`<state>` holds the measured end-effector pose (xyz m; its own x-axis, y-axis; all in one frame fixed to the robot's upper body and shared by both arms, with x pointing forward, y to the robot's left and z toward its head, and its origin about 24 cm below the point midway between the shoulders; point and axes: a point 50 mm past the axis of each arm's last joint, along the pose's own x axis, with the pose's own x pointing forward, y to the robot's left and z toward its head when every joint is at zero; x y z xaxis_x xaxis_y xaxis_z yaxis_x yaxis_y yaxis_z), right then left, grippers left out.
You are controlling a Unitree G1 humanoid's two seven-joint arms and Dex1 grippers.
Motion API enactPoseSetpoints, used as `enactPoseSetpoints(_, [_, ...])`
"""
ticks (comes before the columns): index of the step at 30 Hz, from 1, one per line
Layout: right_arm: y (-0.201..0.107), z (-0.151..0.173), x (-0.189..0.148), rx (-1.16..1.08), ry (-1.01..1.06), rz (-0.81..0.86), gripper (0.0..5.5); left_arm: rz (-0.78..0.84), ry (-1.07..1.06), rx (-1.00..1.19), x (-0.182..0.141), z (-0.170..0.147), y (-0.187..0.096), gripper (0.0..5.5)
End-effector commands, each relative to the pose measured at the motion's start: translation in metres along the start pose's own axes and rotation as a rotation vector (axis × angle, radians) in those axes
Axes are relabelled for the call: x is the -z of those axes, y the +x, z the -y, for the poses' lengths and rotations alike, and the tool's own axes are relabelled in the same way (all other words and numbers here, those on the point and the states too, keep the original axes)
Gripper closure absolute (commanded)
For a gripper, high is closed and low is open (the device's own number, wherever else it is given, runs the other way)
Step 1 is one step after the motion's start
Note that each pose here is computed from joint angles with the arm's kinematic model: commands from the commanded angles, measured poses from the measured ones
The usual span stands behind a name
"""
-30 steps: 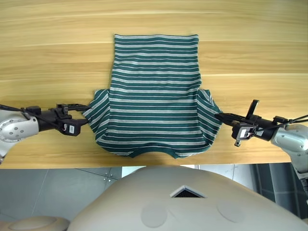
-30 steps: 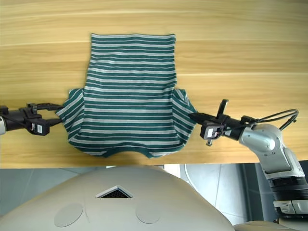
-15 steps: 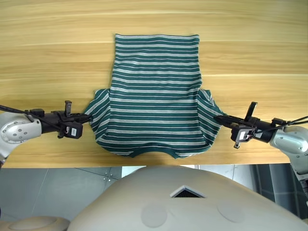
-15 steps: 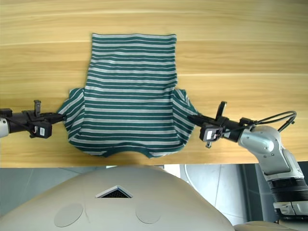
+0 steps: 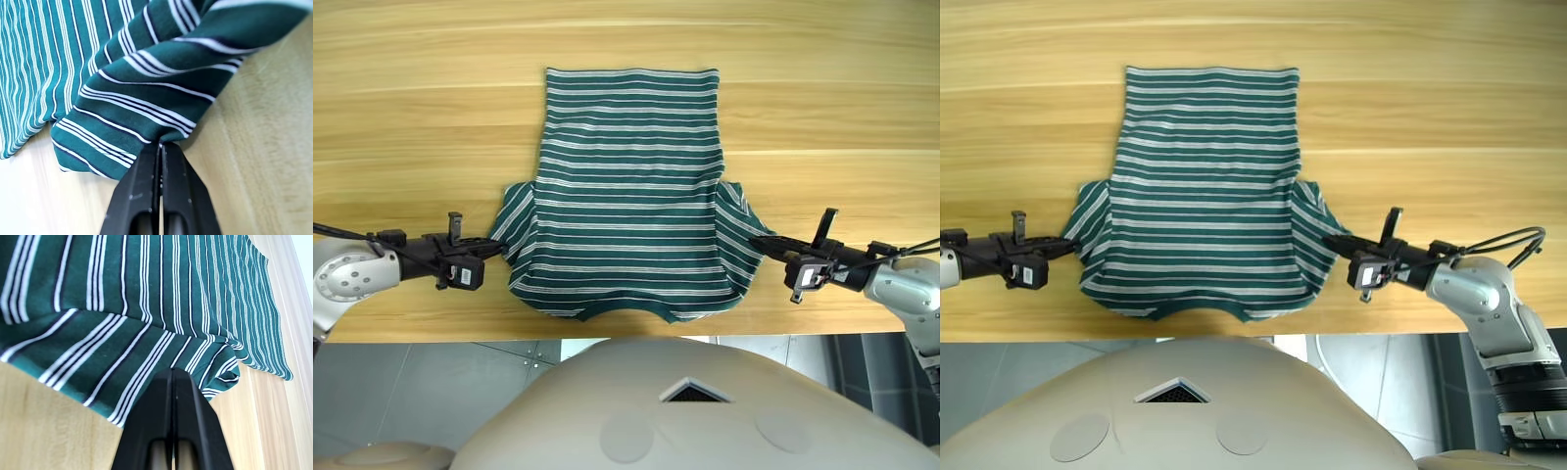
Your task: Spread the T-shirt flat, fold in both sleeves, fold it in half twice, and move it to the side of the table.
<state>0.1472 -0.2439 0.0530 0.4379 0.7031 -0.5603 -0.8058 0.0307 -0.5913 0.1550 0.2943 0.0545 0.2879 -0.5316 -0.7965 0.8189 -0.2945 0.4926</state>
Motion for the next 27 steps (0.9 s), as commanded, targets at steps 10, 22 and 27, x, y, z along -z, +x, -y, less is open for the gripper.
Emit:
enactPoseSetpoints(10, [-0.005,-0.001,-0.001,-0.021,-0.010,-0.009,5.50,-0.039,0.045,-0.062,0.002,-0.021,-0.024,5.47])
enactPoseSetpoints(22, [-0.003,-0.002,-0.003,-0.027,-0.011,0.006,5.50,0.135,0.095,-0.170,-0.024,-0.045,-0.013,5.47])
enactPoseSetpoints(27, [-0.001,-0.002,-0.004,-0.028,-0.013,0.013,5.50,0.197,0.109,-0.177,-0.033,-0.050,0.006,5.47])
